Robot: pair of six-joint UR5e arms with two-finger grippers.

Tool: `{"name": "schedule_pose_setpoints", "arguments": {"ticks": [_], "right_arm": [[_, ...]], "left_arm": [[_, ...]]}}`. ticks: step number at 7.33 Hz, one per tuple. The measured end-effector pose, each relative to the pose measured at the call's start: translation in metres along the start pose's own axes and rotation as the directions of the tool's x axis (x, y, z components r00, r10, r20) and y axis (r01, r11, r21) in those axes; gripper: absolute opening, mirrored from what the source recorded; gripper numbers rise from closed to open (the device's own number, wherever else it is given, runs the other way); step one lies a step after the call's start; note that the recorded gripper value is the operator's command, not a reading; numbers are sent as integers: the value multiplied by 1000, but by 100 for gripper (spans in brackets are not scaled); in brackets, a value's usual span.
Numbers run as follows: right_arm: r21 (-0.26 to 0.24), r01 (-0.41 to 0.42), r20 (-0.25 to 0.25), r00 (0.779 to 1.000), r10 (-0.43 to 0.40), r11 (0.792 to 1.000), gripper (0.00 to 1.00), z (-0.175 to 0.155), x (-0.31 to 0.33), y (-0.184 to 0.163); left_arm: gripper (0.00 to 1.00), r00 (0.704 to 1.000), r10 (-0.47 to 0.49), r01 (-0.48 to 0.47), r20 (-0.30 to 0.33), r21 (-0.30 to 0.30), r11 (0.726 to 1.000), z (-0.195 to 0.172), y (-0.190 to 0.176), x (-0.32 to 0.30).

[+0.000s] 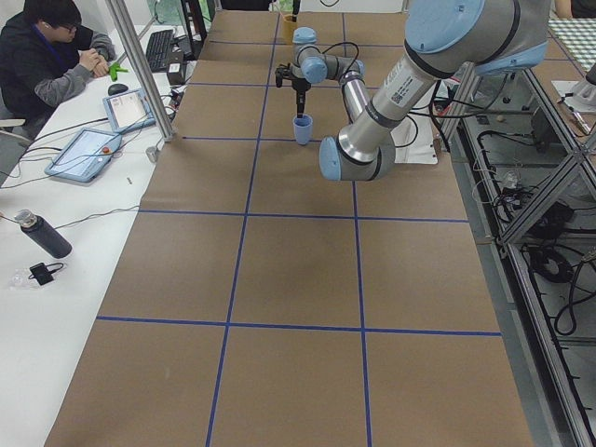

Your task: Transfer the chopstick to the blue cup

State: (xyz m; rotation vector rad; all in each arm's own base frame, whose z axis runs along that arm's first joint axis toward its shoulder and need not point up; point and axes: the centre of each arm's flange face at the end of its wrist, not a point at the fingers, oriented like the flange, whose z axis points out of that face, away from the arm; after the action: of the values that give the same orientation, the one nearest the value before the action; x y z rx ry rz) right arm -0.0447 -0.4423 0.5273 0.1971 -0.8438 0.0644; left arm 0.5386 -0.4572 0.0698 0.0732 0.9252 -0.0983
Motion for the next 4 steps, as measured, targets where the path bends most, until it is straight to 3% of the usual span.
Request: {"name": "schedule_pose_setpoints", "arguments": {"ticks": [2,4], "right_arm": [[1,1,0,1000,-1,1000,100,0,0,0],[2,5,-1,1000,-5,1000,100,-1,1,0]], "left_arm": [[98,998,58,-57,-24,27,998,-50,-60,-97],[98,977,208,-210,49,49,976,-86,-139,-239]]}}
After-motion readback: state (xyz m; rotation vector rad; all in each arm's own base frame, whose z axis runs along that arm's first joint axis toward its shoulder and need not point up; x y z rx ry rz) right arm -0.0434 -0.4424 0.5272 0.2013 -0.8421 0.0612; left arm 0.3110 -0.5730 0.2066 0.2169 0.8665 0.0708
